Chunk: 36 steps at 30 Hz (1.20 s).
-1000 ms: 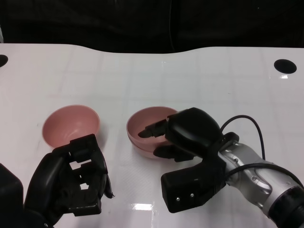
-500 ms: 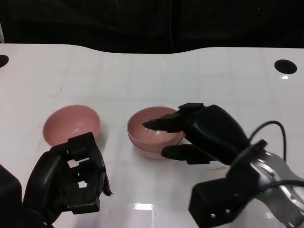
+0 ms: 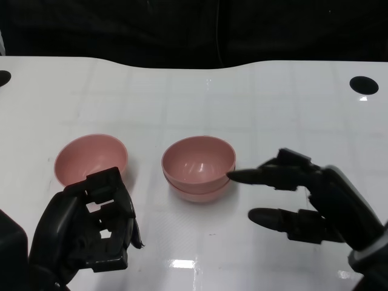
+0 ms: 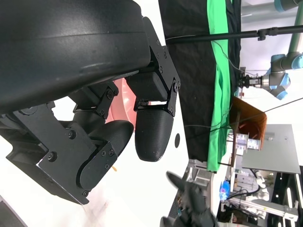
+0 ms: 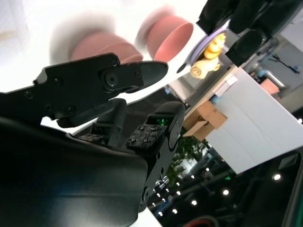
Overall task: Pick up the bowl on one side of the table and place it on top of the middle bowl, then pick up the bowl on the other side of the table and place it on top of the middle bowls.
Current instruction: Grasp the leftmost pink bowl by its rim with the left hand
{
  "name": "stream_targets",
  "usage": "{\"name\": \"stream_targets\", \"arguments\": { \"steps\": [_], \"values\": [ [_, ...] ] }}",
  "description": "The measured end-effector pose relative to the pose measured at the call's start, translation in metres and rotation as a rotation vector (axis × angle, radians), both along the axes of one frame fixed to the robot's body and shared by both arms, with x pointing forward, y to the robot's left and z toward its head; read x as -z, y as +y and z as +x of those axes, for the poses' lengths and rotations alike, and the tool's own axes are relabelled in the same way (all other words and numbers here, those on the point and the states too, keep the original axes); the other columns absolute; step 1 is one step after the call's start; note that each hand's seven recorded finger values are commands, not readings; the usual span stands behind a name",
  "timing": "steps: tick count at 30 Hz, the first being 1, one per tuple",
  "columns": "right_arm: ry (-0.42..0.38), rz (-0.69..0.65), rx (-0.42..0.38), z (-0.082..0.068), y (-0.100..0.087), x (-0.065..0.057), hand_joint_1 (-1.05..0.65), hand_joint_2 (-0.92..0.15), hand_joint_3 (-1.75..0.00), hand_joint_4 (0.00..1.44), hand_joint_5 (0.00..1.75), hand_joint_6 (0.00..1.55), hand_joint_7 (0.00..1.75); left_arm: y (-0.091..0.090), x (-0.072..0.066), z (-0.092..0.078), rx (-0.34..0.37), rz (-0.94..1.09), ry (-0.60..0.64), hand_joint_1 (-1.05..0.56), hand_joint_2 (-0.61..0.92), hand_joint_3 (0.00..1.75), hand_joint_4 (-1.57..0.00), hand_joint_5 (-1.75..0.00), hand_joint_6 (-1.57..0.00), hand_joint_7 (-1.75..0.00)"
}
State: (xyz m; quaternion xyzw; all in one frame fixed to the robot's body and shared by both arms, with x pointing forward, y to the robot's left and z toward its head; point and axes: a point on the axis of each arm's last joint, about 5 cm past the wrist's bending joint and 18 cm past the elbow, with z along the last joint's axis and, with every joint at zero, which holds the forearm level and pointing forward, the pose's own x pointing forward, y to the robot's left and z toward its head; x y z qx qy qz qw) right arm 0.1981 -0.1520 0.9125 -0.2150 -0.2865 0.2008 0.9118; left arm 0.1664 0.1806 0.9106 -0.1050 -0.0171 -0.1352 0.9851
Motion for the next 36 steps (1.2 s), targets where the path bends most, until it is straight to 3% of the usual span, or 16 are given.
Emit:
{"name": "stream_targets", "arguments": {
  "steps": [10, 11, 12, 14, 17, 25, 27, 30, 32, 36],
  "values": [
    [0.219, 0.180, -0.005, -0.026, -0.011, 0.001, -0.23, -0.87, -0.27, 0.59, 1.12, 0.78, 0.61, 0.005, -0.002, -0.002, -0.023, -0.002, 0.000, -0.07, 0.34, 1.51, -0.87, -1.74, -0.85, -1.54],
    [0.229, 0.184, -0.005, -0.027, -0.010, 0.001, -0.19, -0.82, -0.40, 0.66, 1.20, 0.83, 0.69, 0.005, -0.002, -0.002, -0.024, -0.004, -0.001, -0.07, 0.36, 1.48, -0.86, -1.71, -0.84, -1.52],
    [0.245, 0.194, 0.000, -0.029, -0.010, 0.001, -0.16, -0.70, -0.64, 0.71, 1.25, 0.85, 0.77, 0.005, -0.003, -0.003, -0.029, -0.009, -0.003, -0.07, 0.36, 1.45, -0.86, -1.68, -0.83, -1.50],
    [0.297, 0.221, 0.015, -0.033, -0.008, 0.004, -0.13, -0.63, -0.80, 0.75, 1.29, 0.88, 0.83, 0.008, -0.003, -0.003, -0.056, -0.018, -0.019, -0.09, 0.37, 1.41, -0.85, -1.64, -0.82, -1.45],
    [0.376, 0.259, 0.025, -0.036, -0.006, 0.009, -0.08, -0.56, -0.97, 0.81, 1.30, 0.89, 0.90, 0.010, -0.004, -0.004, -0.089, -0.027, -0.040, -0.09, 0.35, 1.40, -0.78, -1.57, -0.80, -1.27],
    [0.412, 0.297, 0.037, -0.036, -0.006, 0.006, -0.05, -0.50, -1.19, 0.89, 1.38, 0.90, 0.99, 0.009, -0.003, -0.008, -0.150, -0.047, -0.095, -0.14, 0.36, 1.28, -0.70, -1.49, -0.70, -1.12],
    [0.434, 0.301, 0.033, -0.035, -0.005, 0.006, -0.02, -0.43, -1.35, 0.92, 1.53, 0.90, 1.15, 0.009, -0.002, -0.009, -0.169, -0.008, -0.116, -0.16, 0.46, 1.10, -0.62, -1.42, -0.62, -1.01],
    [0.486, 0.318, 0.035, -0.035, -0.003, 0.007, -0.02, -0.35, -1.52, 0.94, 1.73, 0.88, 1.42, 0.012, -0.003, -0.010, -0.215, 0.140, -0.181, -0.30, 0.73, 0.48, -0.52, -1.14, -0.62, -0.57],
    [0.505, 0.323, 0.037, -0.035, -0.002, 0.008, -0.02, -0.34, -1.54, 0.94, 1.74, 0.87, 1.45, 0.013, -0.004, -0.011, -0.232, 0.200, -0.209, -0.31, 0.79, 0.36, -0.52, -1.10, -0.64, -0.49],
    [0.501, 0.328, 0.031, -0.034, -0.001, 0.005, -0.02, -0.34, -1.55, 0.94, 1.75, 0.87, 1.47, 0.013, -0.002, -0.011, -0.239, 0.216, -0.220, -0.32, 0.81, 0.31, -0.51, -1.09, -0.64, -0.46]
  ]
}}
